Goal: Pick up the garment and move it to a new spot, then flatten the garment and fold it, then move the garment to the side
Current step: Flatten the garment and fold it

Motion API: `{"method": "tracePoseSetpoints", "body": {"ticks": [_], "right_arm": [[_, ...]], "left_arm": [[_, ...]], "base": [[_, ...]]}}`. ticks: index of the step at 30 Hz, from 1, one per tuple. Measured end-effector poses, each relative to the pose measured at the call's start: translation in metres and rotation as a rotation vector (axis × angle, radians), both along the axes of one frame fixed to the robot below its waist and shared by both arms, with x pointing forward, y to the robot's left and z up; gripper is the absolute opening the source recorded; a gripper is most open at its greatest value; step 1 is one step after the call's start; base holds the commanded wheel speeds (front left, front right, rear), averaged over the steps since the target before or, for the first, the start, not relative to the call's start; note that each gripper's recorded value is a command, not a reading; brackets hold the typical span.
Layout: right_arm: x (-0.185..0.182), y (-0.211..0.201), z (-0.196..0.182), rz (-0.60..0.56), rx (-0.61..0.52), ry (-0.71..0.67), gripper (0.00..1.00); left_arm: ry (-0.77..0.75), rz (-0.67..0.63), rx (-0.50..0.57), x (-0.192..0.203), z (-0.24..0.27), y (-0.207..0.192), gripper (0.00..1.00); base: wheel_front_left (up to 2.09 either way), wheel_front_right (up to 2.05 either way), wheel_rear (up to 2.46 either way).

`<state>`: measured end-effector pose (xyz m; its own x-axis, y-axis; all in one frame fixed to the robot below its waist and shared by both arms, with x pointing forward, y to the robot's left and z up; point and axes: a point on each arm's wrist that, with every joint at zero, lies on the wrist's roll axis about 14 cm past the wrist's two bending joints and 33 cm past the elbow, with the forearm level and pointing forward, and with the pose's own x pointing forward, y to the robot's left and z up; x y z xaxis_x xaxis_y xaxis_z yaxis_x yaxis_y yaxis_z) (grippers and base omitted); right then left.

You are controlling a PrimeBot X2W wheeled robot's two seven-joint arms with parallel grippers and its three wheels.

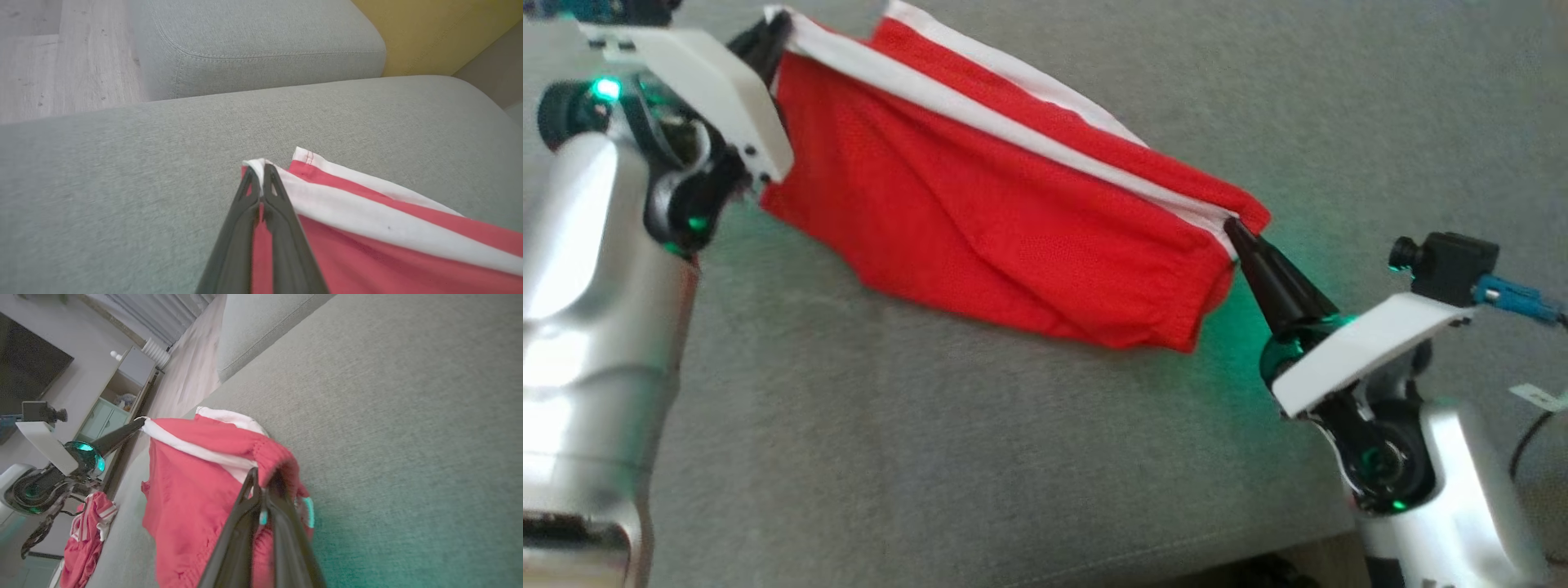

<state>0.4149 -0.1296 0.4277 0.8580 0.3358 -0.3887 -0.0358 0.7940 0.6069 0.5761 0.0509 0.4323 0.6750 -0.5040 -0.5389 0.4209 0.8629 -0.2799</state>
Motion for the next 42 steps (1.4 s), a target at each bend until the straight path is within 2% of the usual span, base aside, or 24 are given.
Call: {"method": "tracePoseSetpoints", "body": {"ticks": [7,8,9,10,11,15,20,25,29,34,42], "right_arm": [[0.007,-0.011,-0.012,-0.063,0.023,0.006,0.0],[0.007,-0.012,-0.014,-0.068,0.019,0.007,0.0],[0.007,-0.014,-0.015,-0.076,0.021,0.007,0.11],[0.008,-0.015,-0.017,-0.082,0.021,0.009,0.5],[0.008,-0.016,-0.02,-0.088,0.018,0.012,1.0],[0.008,-0.016,-0.026,-0.092,-0.016,0.0,1.0],[0.014,-0.02,-0.022,-0.082,-0.141,-0.072,1.0],[0.011,-0.033,-0.014,-0.106,-0.263,-0.139,1.0],[0.003,-0.047,-0.008,-0.138,-0.337,-0.175,1.0],[0.01,-0.047,0.022,-0.122,-0.448,-0.299,1.0],[0.018,-0.032,0.068,-0.108,-0.486,-0.481,1.0]], "left_arm": [[0.073,-0.059,0.01,0.019,-0.037,-0.035,0.0],[0.078,-0.068,0.008,0.02,-0.041,-0.04,0.14],[0.08,-0.076,0.005,0.02,-0.045,-0.045,0.58],[0.084,-0.083,-0.003,0.02,-0.049,-0.05,1.0],[0.093,-0.093,-0.013,0.018,-0.053,-0.055,1.0],[0.059,-0.091,-0.055,0.019,-0.056,-0.062,1.0],[-0.132,0.004,-0.11,0.034,-0.032,-0.042,1.0],[-0.312,0.119,-0.132,0.024,-0.014,-0.011,1.0],[-0.448,0.199,-0.105,0.006,0.003,0.017,1.0],[-0.572,0.282,-0.058,-0.022,0.031,0.045,1.0],[-0.727,0.427,0.044,-0.08,0.073,0.094,1.0]], "base": [[0.0,0.0,0.0],[0.0,0.0,0.0],[0.0,0.0,0.0],[0.0,0.0,0.0],[0.0,0.0,0.0],[0.0,0.0,0.0],[0.0,0.0,0.0],[0.0,0.0,0.0],[0.0,0.0,0.0],[0.0,0.0,0.0],[0.0,0.0,0.0]]}}
